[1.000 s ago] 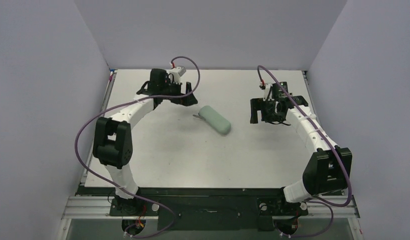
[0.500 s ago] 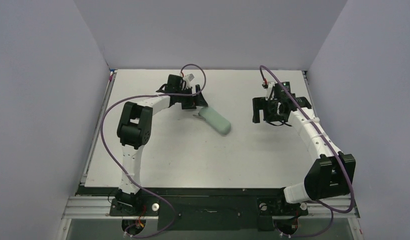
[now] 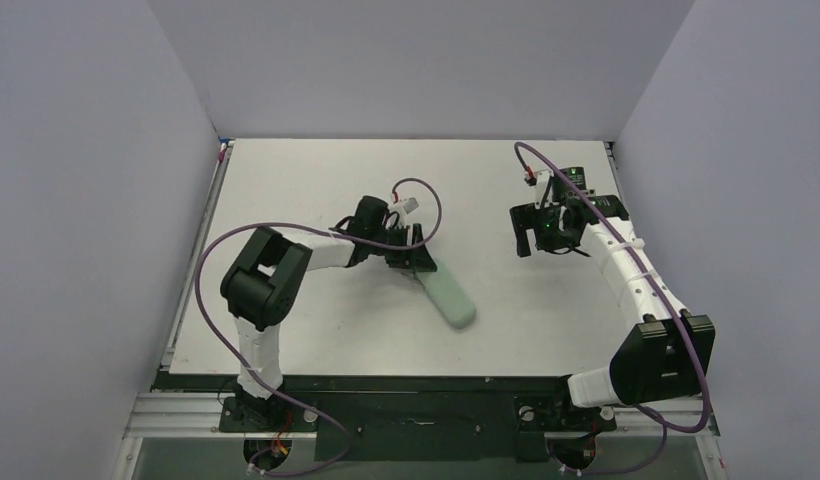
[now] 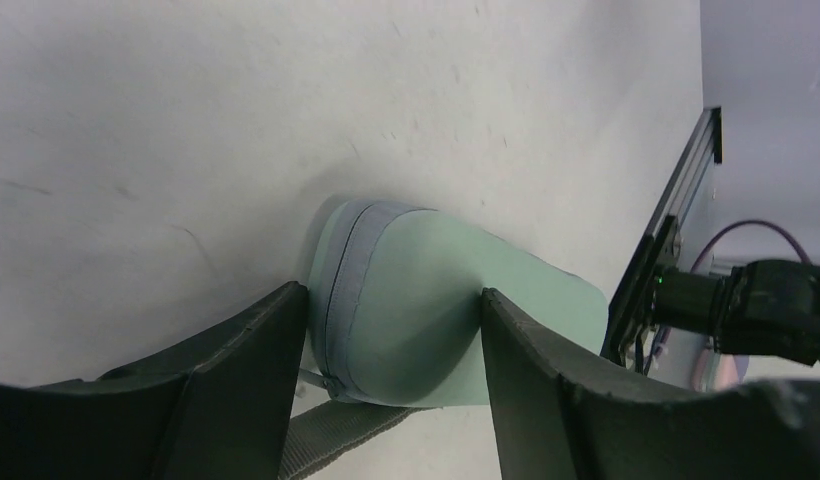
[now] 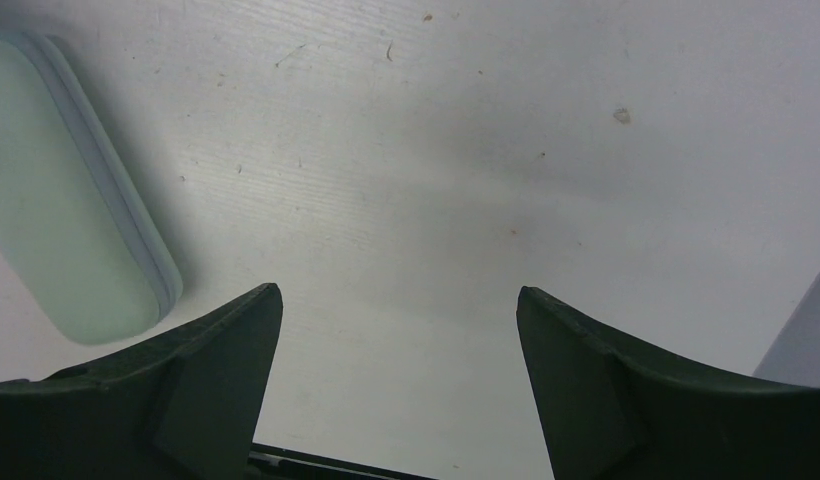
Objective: Open the umbrella
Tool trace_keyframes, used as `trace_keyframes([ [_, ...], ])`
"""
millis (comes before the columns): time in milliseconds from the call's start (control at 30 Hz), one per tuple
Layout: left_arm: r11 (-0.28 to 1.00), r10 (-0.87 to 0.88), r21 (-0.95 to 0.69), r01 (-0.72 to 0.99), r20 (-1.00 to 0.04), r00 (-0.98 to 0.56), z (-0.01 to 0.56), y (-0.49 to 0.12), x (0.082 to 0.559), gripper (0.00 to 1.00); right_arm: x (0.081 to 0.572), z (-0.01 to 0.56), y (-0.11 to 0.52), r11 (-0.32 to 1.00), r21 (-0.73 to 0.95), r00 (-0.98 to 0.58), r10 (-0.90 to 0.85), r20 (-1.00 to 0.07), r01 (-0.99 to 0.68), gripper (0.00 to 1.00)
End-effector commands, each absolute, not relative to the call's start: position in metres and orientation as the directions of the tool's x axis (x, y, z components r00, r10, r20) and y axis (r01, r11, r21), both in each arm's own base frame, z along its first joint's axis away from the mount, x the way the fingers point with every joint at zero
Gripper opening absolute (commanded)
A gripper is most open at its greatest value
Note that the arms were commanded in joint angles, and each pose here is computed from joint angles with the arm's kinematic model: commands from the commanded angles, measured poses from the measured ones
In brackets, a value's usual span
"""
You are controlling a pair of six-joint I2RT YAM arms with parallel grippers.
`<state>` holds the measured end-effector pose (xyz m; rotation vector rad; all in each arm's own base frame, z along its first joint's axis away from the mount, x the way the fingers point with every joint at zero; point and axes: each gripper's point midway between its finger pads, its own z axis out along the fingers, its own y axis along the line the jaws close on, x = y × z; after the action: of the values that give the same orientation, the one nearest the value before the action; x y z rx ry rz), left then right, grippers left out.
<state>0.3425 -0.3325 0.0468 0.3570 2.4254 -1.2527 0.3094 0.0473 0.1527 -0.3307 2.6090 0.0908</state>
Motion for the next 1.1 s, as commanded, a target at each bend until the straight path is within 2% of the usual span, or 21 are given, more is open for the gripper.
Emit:
trace_keyframes([
  [0,0.528,0.062,-0.689,0.497,-0.552,-0.831,0.078,-0.344,0.321,0.54,0.312,0.161,0.048,0.944,-0.036,-0.81,-0.3,-0.504,-0.328,0.83],
  [167,0.555,-0.037,-0.733,0.394,-0.494,-0.869,0.077,-0.318,0.305,0.7,0.302,0.16,0.068,0.904,-0.078,-0.768,-0.4,-0.5,-0.42,0.83],
  [200,0.551,-0.092,-0.734,0.398,-0.527,-0.845,0.093,-0.307,0.317,0.73,0.297,0.164,0.081,0.888,-0.082,-0.741,-0.426,-0.519,-0.453,0.83],
  [300,0.579,-0.192,-0.743,0.337,-0.525,-0.829,0.105,-0.274,0.336,0.87,0.279,0.152,0.105,0.862,-0.107,-0.705,-0.472,-0.53,-0.496,0.83],
  [400,0.622,-0.269,-0.734,0.272,-0.527,-0.806,0.117,-0.238,0.357,0.99,0.264,0.146,0.145,0.793,-0.181,-0.604,-0.571,-0.556,-0.582,0.83],
  [633,0.718,-0.351,-0.669,0.193,-0.587,-0.73,0.122,-0.177,0.369,0.97,0.244,0.115,0.193,0.734,-0.166,-0.571,-0.63,-0.526,-0.658,0.84],
  [833,0.745,-0.432,-0.653,0.134,-0.627,-0.648,0.124,-0.15,0.364,0.97,0.229,0.108,0.244,0.734,-0.061,-0.585,-0.585,-0.562,-0.676,0.84],
  [967,0.771,-0.468,-0.627,0.113,-0.678,-0.566,0.131,-0.136,0.363,0.97,0.206,0.099,0.261,0.712,-0.017,-0.593,-0.598,-0.539,-0.702,0.86],
  [1067,0.787,-0.48,-0.607,0.11,-0.715,-0.508,0.133,-0.126,0.359,0.97,0.199,0.087,0.257,0.752,-0.02,-0.637,-0.573,-0.516,-0.659,0.88],
])
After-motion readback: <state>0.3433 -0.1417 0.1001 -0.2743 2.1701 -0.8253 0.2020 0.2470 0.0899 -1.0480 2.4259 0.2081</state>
